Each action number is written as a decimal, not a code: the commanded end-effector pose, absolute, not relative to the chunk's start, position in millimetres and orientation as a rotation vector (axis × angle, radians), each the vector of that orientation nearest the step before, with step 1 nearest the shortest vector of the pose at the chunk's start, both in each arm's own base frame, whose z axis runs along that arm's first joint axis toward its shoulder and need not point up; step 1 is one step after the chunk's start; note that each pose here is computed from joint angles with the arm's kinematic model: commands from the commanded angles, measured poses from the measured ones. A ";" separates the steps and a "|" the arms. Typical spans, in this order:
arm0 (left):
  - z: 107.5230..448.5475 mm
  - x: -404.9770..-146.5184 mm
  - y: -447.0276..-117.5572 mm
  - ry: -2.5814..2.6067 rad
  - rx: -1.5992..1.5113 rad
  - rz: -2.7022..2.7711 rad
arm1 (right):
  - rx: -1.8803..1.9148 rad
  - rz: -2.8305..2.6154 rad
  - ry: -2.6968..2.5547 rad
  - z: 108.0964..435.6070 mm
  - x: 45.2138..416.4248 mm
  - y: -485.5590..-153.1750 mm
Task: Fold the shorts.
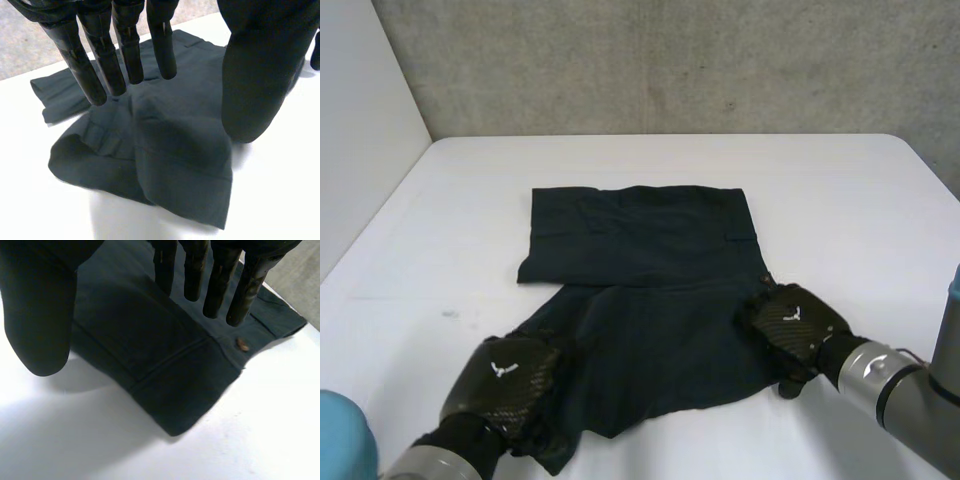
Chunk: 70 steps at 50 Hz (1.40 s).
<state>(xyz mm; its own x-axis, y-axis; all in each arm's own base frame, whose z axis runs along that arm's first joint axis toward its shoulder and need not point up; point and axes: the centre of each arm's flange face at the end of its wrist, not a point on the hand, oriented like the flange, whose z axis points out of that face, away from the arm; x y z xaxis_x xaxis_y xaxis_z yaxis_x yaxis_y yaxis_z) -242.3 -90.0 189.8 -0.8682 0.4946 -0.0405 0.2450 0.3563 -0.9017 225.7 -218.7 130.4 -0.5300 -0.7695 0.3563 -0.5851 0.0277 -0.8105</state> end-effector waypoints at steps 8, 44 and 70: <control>152.5 -265.4 -113.6 -2.451 -0.667 1.537 | -1.482 -1.664 2.056 121.9 225.5 -225.4; 190.3 -269.0 -127.7 -2.341 -0.996 1.884 | -1.434 -1.771 2.178 135.3 216.5 -237.1; 197.4 -277.2 -153.5 -2.311 -1.604 1.849 | -1.634 -1.348 2.336 207.2 196.4 -221.7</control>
